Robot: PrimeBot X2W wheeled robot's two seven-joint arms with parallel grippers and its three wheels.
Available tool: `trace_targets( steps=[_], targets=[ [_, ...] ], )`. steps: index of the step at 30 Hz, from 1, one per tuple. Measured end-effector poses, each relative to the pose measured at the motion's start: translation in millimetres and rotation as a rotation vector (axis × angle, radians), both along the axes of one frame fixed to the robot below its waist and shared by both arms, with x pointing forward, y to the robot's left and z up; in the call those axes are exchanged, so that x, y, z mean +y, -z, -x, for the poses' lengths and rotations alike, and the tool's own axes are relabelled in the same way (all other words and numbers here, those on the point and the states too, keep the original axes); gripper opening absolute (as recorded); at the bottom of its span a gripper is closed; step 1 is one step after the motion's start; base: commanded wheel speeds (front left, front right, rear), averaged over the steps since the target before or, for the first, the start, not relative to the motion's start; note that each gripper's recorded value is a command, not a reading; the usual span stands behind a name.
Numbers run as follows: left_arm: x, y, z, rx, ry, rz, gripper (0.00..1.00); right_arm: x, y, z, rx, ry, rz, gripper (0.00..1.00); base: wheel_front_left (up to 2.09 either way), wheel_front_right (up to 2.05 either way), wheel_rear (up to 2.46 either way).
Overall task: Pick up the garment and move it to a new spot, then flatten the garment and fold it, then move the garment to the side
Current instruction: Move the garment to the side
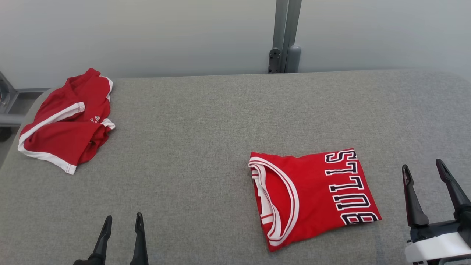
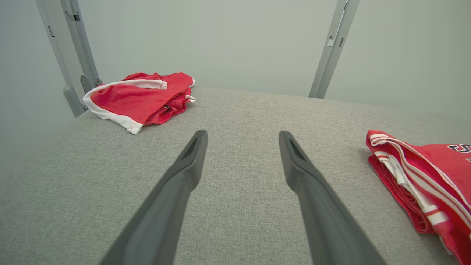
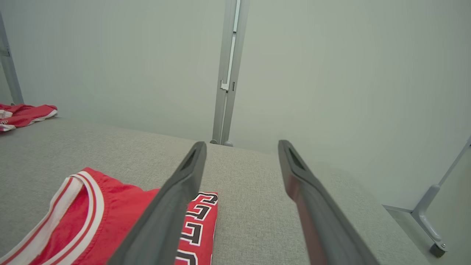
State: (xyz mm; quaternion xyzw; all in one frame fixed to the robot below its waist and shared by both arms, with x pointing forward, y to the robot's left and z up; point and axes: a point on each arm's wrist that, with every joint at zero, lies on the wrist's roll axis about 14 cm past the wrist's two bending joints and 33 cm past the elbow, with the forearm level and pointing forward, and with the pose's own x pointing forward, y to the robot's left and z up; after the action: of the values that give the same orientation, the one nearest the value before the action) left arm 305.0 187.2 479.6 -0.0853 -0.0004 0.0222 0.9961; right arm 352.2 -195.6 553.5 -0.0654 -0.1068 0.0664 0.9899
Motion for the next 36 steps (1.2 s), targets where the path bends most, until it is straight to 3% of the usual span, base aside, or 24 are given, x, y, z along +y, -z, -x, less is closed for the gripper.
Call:
trace_targets(
  steps=[8,12,16,23,31,32,33,36],
  targets=[
    [-1.8,-1.2,0.1,-0.004,0.005,0.001,1.0,-2.9,7.2,1.4,0.023,0.012,-0.038,1.0,0.0,0.0,0.0],
    [-4.3,1.2,-2.3,0.005,0.016,-0.003,1.0,-9.1,51.6,-2.1,0.169,0.016,-0.106,1.0,0.0,0.0,0.0],
    [-8.4,4.2,-7.9,0.016,0.035,-0.005,1.0,-6.1,108.9,-15.3,0.469,-0.021,-0.128,1.0,0.0,0.0,0.0],
    [-7.3,6.9,-13.1,0.026,0.033,-0.008,1.0,10.5,138.7,-38.9,0.724,-0.12,-0.087,1.0,0.0,0.0,0.0],
    [-5.5,11.1,-24.6,0.041,0.03,-0.017,1.0,30.9,167.4,-54.4,0.874,-0.16,-0.19,1.0,0.0,0.0,0.0],
    [-5.3,11.6,-26.8,0.042,0.03,-0.018,1.0,35.3,170.6,-55.4,0.891,-0.169,-0.207,0.68,0.0,0.0,0.0],
    [-5.2,11.8,-29.0,0.043,0.03,-0.018,1.0,38.3,171.6,-58.0,0.898,-0.176,-0.222,0.0,0.0,0.0,0.0],
    [-5.0,14.6,-34.0,0.051,0.03,-0.02,1.0,45.4,169.1,-68.5,0.9,-0.196,-0.287,0.0,0.0,0.0,0.0]
  ],
)
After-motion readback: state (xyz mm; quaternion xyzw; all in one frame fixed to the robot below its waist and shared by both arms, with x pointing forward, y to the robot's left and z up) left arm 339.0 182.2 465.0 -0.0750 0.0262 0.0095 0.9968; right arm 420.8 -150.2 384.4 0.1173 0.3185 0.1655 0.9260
